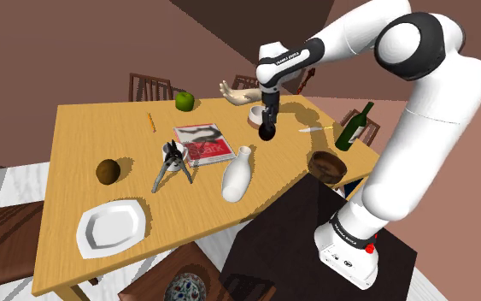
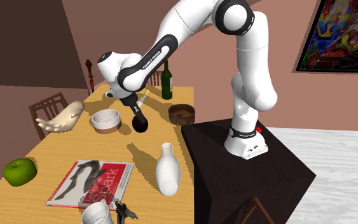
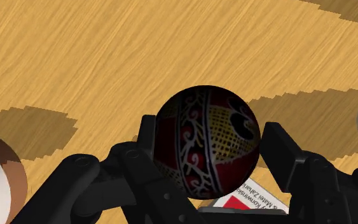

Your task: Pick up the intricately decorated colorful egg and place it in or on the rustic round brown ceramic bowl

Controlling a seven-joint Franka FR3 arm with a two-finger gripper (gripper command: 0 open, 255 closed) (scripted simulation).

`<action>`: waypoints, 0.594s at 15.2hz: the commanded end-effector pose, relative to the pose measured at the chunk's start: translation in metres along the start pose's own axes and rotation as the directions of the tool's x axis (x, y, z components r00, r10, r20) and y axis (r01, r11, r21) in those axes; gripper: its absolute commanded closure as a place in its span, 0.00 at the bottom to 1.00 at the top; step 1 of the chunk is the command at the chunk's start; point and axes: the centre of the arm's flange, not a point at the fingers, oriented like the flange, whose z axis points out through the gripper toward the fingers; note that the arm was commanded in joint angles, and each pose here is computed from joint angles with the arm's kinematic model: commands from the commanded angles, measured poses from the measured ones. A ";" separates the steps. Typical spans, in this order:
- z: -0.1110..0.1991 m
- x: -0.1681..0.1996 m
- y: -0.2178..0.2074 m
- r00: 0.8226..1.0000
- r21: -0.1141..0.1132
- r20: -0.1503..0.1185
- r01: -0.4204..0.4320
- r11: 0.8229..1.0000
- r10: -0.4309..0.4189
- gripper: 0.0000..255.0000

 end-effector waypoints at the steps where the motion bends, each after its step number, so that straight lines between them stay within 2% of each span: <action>1: 0.005 -0.023 0.010 1.000 0.000 -0.001 0.001 1.000 -0.001 1.00; 9: 0.032 -0.116 0.054 1.000 0.000 -0.001 0.001 1.000 -0.001 1.00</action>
